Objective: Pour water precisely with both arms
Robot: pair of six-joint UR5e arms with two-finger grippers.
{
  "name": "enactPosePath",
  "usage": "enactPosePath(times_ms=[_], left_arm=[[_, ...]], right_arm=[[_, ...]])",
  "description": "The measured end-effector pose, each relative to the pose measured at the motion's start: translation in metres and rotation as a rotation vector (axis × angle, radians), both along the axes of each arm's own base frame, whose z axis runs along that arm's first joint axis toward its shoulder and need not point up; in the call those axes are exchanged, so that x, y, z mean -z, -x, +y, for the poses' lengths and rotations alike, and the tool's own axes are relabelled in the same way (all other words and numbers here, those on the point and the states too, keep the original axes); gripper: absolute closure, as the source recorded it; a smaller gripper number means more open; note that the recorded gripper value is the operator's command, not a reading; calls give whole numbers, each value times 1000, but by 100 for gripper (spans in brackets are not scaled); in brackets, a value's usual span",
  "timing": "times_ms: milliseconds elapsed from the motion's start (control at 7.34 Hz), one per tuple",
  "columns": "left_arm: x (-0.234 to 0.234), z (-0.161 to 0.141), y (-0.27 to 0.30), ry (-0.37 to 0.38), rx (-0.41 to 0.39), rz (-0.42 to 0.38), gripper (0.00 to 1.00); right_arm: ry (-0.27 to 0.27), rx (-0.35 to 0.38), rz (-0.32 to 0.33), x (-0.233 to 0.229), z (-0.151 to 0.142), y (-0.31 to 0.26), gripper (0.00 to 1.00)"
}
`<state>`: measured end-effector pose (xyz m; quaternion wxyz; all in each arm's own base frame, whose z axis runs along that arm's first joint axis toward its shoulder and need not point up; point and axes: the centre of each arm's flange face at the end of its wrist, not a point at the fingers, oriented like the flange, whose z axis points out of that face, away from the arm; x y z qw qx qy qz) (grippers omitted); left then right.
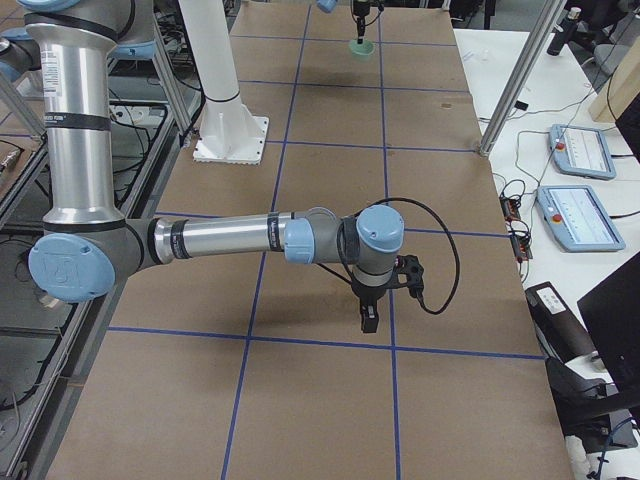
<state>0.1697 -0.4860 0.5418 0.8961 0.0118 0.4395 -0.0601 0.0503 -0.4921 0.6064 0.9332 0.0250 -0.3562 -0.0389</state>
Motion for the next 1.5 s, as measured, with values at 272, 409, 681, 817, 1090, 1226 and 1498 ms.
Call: enactPosePath(times_ms=[272,409,681,817,1090,1226,1498], left_arm=[[0,20,-2,18,42,43,100],[-3,35,-13,33,49,67,100],[-5,72,-35,60,41,84,100],[-5,96,-33,68,32,78,100],[-5,125,-31,76,8,64,100],[-5,130,-35,78,-1,59,100],[-6,133,-44,78,-8,48,100]], right_arm=[[0,0,0,0,0,0,0],[1,0,0,0,0,0,0],[1,0,1,-1,0,0,0],[2,1,1,-1,0,0,0],[3,1,0,-2,1,0,0],[5,1,0,-3,1,0,0],[9,1,1,-5,1,0,0]])
